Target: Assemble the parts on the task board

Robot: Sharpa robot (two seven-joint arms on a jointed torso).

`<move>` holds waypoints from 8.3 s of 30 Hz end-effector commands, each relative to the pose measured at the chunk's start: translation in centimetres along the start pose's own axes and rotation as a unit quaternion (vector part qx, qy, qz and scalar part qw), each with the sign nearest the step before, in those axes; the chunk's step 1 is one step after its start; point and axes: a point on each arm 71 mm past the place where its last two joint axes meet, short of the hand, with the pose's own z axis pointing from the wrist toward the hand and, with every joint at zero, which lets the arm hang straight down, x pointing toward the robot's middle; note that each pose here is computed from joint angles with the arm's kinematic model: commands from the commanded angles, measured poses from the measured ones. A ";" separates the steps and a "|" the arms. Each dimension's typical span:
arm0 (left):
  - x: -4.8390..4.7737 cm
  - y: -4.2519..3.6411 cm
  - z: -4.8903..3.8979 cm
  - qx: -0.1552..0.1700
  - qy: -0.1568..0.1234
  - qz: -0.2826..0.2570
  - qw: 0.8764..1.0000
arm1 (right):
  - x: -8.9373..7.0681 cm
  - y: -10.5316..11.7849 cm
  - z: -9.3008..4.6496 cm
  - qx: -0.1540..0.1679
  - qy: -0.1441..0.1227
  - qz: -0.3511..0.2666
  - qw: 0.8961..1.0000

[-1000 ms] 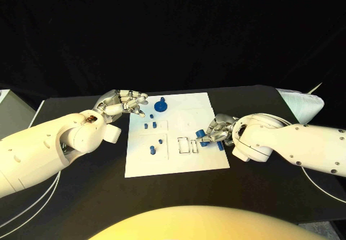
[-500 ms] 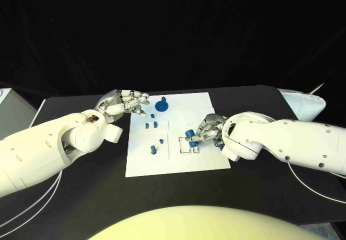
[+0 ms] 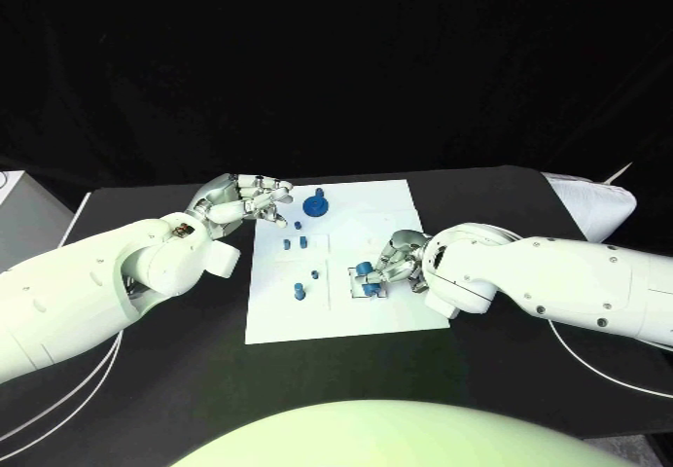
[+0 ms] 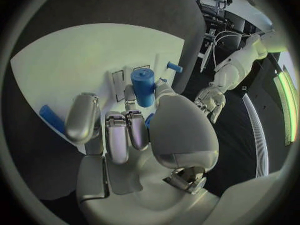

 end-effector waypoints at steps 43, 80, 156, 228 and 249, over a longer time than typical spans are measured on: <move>0.14 -0.07 -0.11 -0.001 0.010 -0.009 1.000 | 1.1 0.7 0.4 -0.020 -0.012 -0.045 0.999; 0.14 0.12 -0.04 -0.008 0.014 -0.011 1.000 | 0.3 -1.9 -2.3 -0.072 -0.009 -0.032 0.997; 0.02 0.20 -0.10 -0.008 0.016 -0.011 1.000 | -2.2 -3.1 -3.7 -0.145 -0.063 0.036 0.987; -0.01 0.24 -0.26 -0.014 0.018 -0.009 1.000 | -2.4 -9.2 -1.4 0.060 -0.100 -0.141 0.983; -0.02 0.23 -0.31 -0.014 0.019 -0.009 1.000 | -1.3 -8.3 -1.9 0.042 -0.094 -0.084 0.991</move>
